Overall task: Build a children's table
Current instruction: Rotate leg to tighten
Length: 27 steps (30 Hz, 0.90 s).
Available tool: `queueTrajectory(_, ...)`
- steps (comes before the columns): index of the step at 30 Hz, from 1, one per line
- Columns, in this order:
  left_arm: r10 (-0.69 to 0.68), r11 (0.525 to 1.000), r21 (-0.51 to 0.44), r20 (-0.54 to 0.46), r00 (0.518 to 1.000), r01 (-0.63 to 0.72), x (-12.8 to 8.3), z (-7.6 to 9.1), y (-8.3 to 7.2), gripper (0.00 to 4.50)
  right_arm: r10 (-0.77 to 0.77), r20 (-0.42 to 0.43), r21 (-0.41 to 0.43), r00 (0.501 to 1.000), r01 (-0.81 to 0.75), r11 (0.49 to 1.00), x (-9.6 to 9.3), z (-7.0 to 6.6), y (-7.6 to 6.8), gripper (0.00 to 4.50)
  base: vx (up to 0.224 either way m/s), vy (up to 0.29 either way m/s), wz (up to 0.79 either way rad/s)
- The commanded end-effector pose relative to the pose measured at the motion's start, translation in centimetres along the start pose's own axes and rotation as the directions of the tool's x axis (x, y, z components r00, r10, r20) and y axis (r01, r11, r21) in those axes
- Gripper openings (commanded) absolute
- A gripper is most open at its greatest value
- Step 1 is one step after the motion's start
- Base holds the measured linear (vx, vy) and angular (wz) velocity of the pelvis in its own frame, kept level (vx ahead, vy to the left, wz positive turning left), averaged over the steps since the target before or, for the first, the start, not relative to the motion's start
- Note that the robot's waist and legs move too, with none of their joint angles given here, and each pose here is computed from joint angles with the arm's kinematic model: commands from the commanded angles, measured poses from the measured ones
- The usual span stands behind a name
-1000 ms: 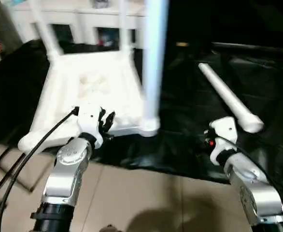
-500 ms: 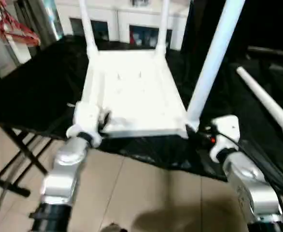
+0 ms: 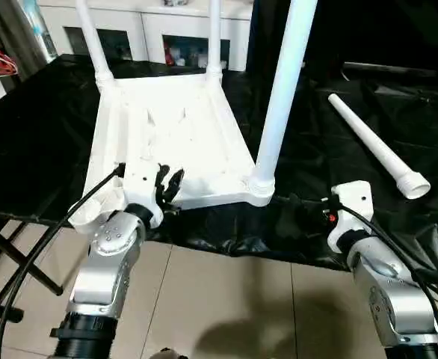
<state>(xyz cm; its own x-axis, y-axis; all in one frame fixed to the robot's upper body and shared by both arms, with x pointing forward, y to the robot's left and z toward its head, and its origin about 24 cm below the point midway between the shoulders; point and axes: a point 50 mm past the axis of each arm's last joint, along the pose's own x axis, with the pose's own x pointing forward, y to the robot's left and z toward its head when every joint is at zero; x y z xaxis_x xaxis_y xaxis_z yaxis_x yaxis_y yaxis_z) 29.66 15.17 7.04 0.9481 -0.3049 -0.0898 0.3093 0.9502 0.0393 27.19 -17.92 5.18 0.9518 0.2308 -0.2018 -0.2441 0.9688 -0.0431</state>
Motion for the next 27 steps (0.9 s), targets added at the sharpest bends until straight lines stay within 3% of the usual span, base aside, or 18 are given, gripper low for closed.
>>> queueTrajectory(1,0.003,1.0,0.006,0.01,1.0,-0.003,-0.13,0.14,0.2,1.62,-0.004,0.008,-0.001,1.0,0.004,1.0,-0.06,0.45,-0.08,4.41,0.0,0.0,0.0)
queueTrajectory(11,-0.024,1.0,0.011,0.005,1.0,0.024,-0.16,-0.06,-0.22,1.62,0.014,-0.004,-0.007,1.0,-0.014,1.0,0.07,0.38,0.1,4.41,0.074,-0.019,-0.29)
queueTrajectory(20,-0.081,0.997,0.008,-0.004,0.997,0.081,-0.39,-0.16,-0.64,1.62,0.027,-0.004,-0.016,1.0,-0.027,1.0,-0.01,0.41,0.19,4.41,0.159,0.011,-0.04)
queueTrajectory(24,-0.123,0.992,0.028,-0.019,0.992,0.124,-0.52,-0.35,-0.75,1.62,0.069,-0.005,-0.026,0.998,-0.069,0.997,-0.19,0.5,0.2,4.41,-0.026,0.012,0.0)
queueTrajectory(27,-0.132,0.991,0.01,-0.025,0.991,0.132,-0.59,-0.46,-0.55,1.92,0.111,-0.002,-0.037,0.994,-0.111,0.993,-0.37,0.68,0.21,4.5,-0.035,-0.055,0.06)
